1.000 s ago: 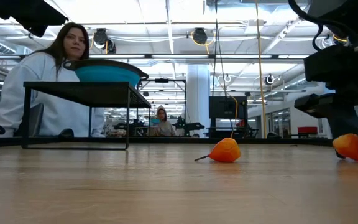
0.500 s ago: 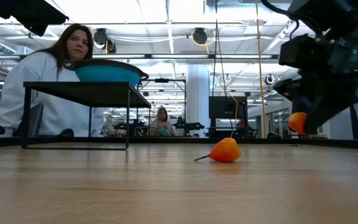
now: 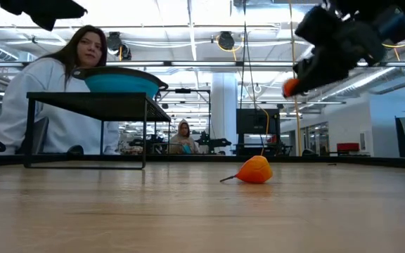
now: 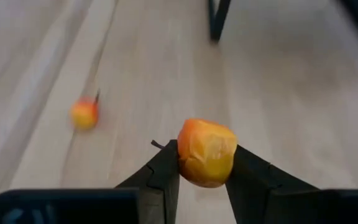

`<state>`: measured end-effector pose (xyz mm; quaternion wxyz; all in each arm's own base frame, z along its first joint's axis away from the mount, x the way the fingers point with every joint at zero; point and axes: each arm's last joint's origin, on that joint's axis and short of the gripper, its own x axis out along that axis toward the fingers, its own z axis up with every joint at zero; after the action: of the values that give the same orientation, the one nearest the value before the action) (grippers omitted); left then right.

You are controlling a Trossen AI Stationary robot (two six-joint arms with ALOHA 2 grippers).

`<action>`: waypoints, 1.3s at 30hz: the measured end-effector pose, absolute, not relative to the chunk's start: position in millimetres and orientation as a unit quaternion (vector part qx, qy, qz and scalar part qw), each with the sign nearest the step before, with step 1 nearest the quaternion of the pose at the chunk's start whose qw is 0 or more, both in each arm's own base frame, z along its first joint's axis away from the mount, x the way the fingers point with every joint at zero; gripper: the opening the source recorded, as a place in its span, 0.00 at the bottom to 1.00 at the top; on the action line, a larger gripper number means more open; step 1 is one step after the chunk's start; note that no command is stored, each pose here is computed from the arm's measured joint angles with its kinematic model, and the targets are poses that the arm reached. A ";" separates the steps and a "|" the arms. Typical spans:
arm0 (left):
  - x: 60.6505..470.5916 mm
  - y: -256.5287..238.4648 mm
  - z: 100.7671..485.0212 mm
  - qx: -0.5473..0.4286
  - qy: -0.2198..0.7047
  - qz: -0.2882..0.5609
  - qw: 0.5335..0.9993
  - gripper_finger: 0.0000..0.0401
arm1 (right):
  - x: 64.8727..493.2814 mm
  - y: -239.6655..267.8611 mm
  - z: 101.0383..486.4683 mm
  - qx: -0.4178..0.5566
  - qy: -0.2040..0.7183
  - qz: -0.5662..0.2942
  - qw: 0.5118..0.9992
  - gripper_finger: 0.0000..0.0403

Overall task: Pick & Place Fruit
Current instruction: Put the yellow pear into the blue strainer bowl on the shelf

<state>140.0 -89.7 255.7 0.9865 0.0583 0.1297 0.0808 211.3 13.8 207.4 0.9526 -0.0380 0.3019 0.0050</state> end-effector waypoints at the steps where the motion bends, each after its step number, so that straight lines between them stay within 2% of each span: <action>1: 140.3 -89.9 256.9 0.057 0.125 0.082 0.987 0.06 | 211.4 12.4 212.0 -0.035 0.284 0.002 0.958 0.24; 8: 142.3 -91.2 267.7 0.049 0.082 0.083 0.992 0.06 | 215.8 6.8 245.1 -0.013 0.195 -0.005 0.981 0.24; 17: 133.3 -83.5 285.5 0.012 0.027 0.084 0.996 0.06 | 230.4 7.3 295.9 -0.012 0.136 -0.005 0.991 0.24; 27: 118.3 -70.9 298.7 -0.028 -0.010 0.083 0.996 0.06 | 264.2 -2.1 325.3 -0.014 0.121 -0.012 0.993 0.24; 39: 113.7 -67.7 301.5 -0.033 -0.018 0.076 0.996 0.06 | 325.5 -28.0 349.7 -0.040 0.137 -0.034 0.989 0.24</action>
<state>113.7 -67.7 301.5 0.9964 -0.0332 -0.0184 0.0759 325.5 -28.0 349.7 0.9892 -0.0399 0.1372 -0.0337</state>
